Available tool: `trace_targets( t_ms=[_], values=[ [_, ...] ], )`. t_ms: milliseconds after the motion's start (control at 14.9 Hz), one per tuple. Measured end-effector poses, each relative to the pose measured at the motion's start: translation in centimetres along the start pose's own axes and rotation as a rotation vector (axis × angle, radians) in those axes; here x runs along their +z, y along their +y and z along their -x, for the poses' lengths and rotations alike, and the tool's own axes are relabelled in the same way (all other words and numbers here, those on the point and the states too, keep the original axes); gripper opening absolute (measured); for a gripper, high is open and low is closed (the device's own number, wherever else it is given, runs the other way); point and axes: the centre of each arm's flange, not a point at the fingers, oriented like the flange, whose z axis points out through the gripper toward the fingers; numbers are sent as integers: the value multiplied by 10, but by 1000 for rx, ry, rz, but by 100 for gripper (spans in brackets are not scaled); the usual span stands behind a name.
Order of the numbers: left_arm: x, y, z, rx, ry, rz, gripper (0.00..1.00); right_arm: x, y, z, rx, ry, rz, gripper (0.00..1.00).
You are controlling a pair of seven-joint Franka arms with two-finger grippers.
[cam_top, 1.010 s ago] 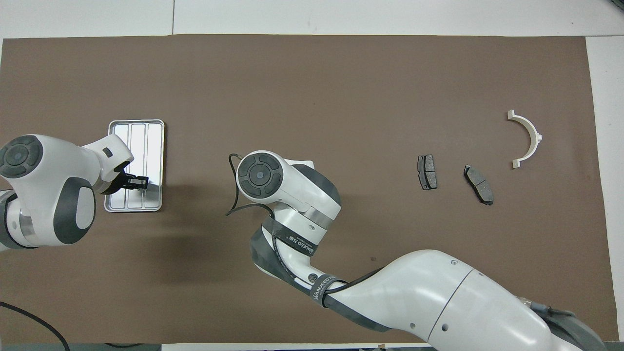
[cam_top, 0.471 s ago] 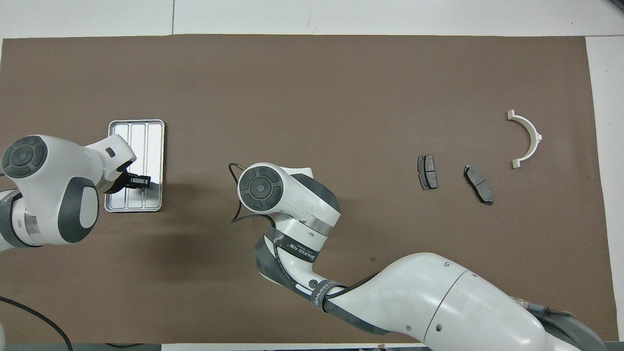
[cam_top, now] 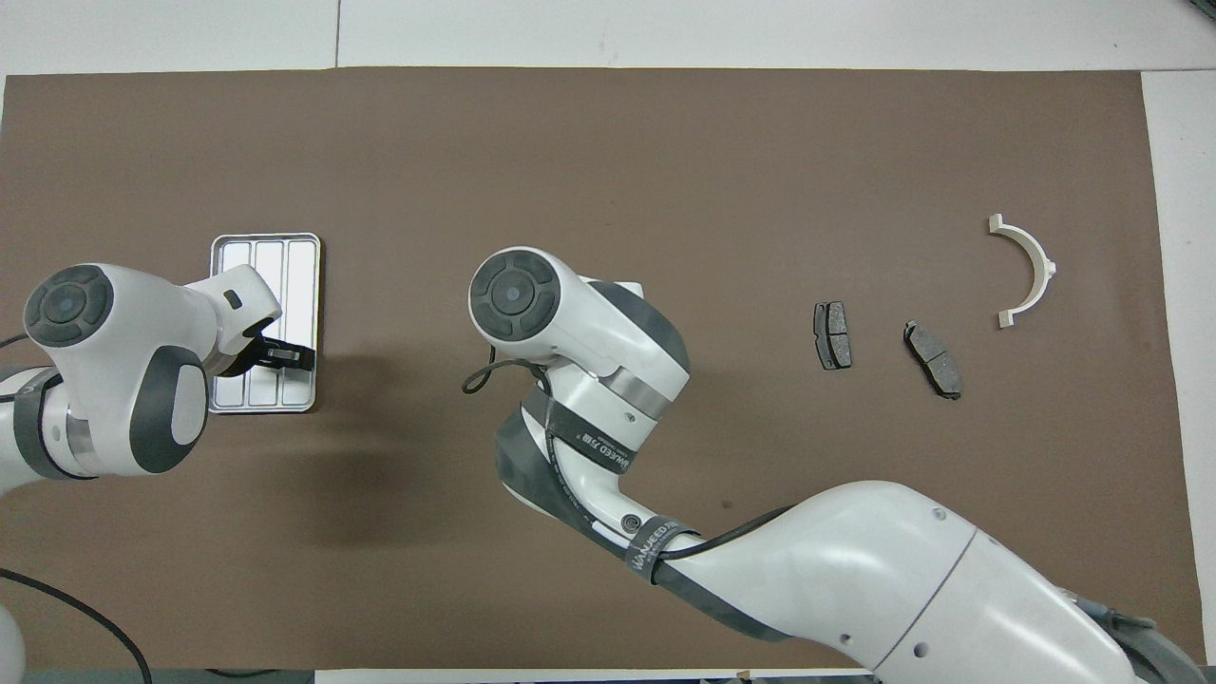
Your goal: Pick bearing gear from pile to tray
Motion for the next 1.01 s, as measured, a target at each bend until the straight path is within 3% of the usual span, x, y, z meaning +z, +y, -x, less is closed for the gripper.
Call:
trace_targets(
  t_ms=[202,337,539,741,1010],
  values=[
    [-25,-1,-13,1,-23,5,100,-58,16,-67,-43,-48,-14,100],
    [-65,19,-37,-51,-8,4,100,-87,37,-113,-120,-54,-25,100],
    [-94,116,-60,-173,34,-3,100,-104,65,-172,-289,-45,-30,100],
    [-92,216,-57,-258,61,-51,100,-101,97,-239,-512,-43,-29,100],
    [-54,298,-56,-307,43,-70,100,-90,147,-322,-730,-49,-27,100]
  ],
)
